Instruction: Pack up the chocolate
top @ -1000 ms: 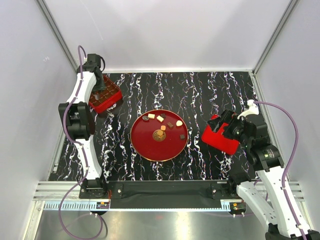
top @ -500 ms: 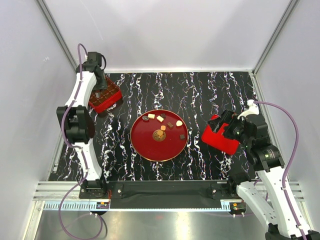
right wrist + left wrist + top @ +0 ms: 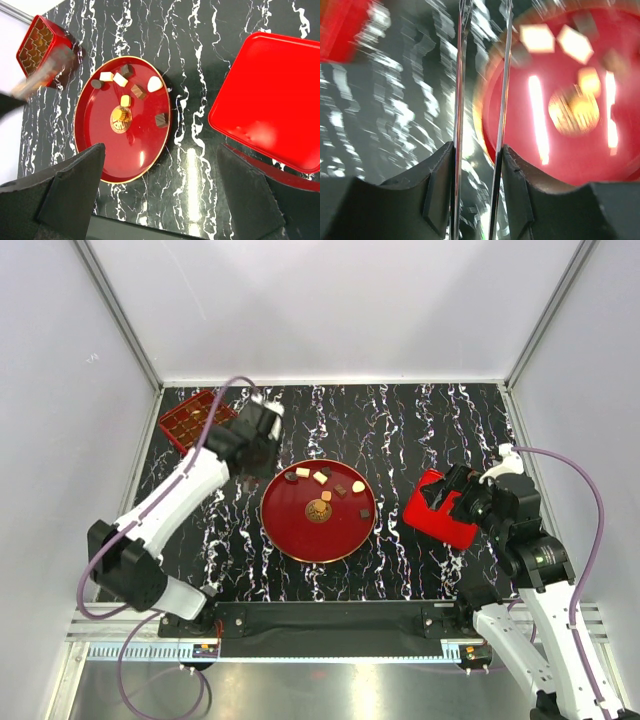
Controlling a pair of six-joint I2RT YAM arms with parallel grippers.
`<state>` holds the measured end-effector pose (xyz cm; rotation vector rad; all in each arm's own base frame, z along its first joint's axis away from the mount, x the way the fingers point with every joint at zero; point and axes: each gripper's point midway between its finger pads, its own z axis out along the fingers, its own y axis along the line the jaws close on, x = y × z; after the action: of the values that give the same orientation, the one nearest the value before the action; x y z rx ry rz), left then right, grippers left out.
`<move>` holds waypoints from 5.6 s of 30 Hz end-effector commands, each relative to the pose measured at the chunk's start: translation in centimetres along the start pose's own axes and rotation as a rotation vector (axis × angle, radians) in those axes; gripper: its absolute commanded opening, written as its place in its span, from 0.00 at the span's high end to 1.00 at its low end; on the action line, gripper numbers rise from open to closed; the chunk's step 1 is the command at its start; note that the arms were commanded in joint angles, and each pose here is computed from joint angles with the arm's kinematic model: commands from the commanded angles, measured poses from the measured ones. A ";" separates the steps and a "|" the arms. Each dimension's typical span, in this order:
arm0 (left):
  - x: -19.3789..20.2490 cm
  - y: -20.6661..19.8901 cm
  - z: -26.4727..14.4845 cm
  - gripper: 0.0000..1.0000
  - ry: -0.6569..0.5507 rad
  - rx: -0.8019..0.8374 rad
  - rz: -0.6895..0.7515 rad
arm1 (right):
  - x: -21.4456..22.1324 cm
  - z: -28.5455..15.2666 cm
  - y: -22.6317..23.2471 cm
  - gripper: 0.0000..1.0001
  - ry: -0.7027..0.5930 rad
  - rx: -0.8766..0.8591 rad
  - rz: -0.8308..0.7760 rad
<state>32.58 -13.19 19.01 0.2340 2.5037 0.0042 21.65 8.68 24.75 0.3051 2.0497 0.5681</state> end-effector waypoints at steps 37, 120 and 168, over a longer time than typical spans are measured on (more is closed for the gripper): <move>12.4 -11.6 -1.5 0.51 0.098 0.222 0.159 | -1.6 -1.6 -0.6 0.00 -0.068 0.052 -0.013; -10.6 25.2 8.1 0.56 -0.074 -0.389 -0.429 | -0.7 2.0 1.1 0.00 -0.015 -0.050 0.012; 7.8 -20.4 -2.3 0.55 -0.075 0.471 0.472 | -3.0 -5.3 0.5 0.00 -0.109 0.039 0.018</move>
<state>20.63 -30.36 14.64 1.0051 2.3441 -0.3709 19.05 6.86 28.13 0.3580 1.9964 0.5214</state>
